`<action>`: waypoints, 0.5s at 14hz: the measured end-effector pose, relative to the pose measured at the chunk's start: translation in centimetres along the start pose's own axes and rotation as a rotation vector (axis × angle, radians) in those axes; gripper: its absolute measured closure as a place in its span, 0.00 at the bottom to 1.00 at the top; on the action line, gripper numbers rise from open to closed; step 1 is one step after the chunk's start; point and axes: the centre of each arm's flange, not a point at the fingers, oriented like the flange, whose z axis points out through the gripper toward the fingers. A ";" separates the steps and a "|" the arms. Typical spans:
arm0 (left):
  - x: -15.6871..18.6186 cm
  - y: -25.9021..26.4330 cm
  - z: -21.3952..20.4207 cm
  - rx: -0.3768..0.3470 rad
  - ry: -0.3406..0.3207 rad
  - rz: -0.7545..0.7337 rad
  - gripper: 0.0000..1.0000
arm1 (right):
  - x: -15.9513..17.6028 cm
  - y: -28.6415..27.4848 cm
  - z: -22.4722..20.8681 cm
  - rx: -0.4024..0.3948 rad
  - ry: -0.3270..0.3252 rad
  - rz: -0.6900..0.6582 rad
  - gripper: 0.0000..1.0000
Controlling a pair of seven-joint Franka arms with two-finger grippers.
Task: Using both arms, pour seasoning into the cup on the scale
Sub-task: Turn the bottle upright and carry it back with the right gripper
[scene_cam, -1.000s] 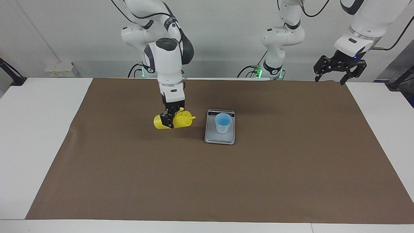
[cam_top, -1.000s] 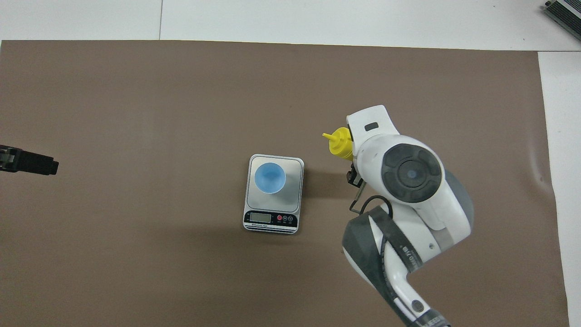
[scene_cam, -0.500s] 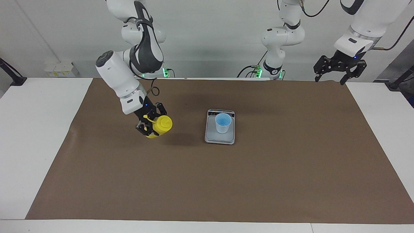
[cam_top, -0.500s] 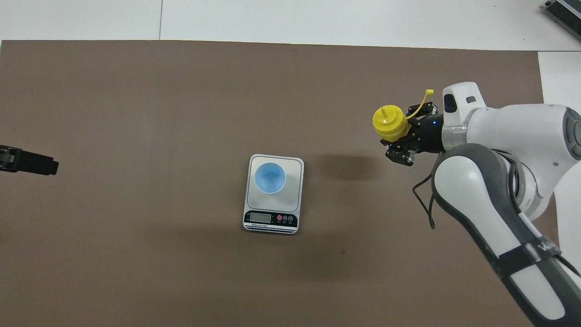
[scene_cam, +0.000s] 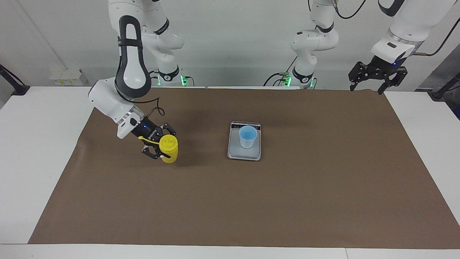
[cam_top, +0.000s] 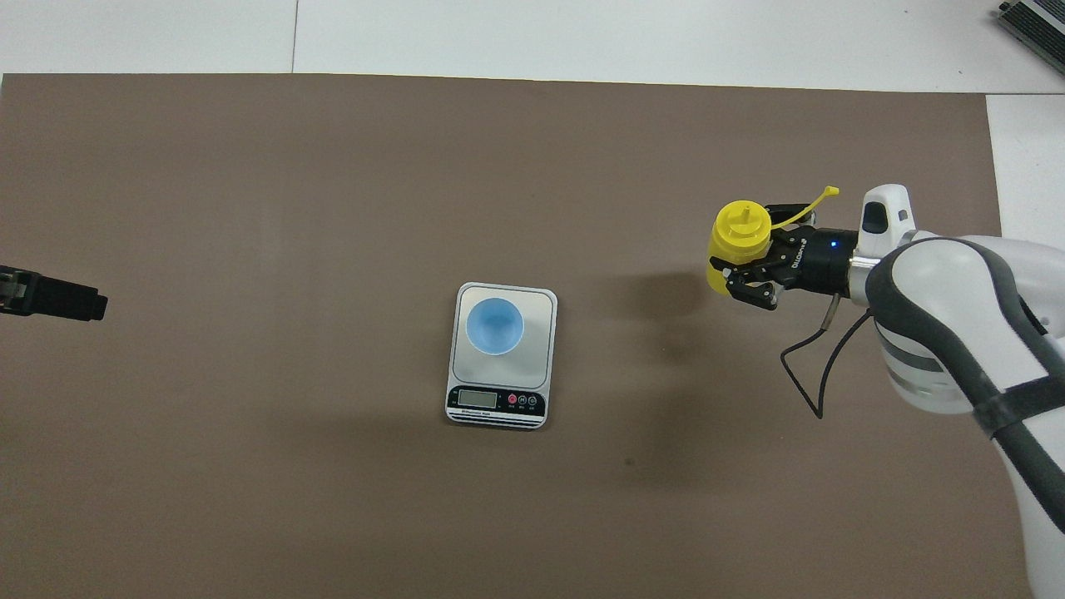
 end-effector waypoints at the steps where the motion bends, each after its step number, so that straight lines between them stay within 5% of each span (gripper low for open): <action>1: 0.0 0.0 0.0 0.000 0.000 0.000 0.00 | -0.7 0.0 0.6 0.001 0.026 -0.006 0.47; 5: 0.0 0.0 0.0 0.000 0.000 0.000 0.00 | -4.1 0.5 2.3 -0.001 0.095 -0.025 0.52; 7: 0.0 0.0 0.0 0.000 0.000 0.000 0.00 | -4.8 0.7 2.3 0.005 0.104 -0.018 0.45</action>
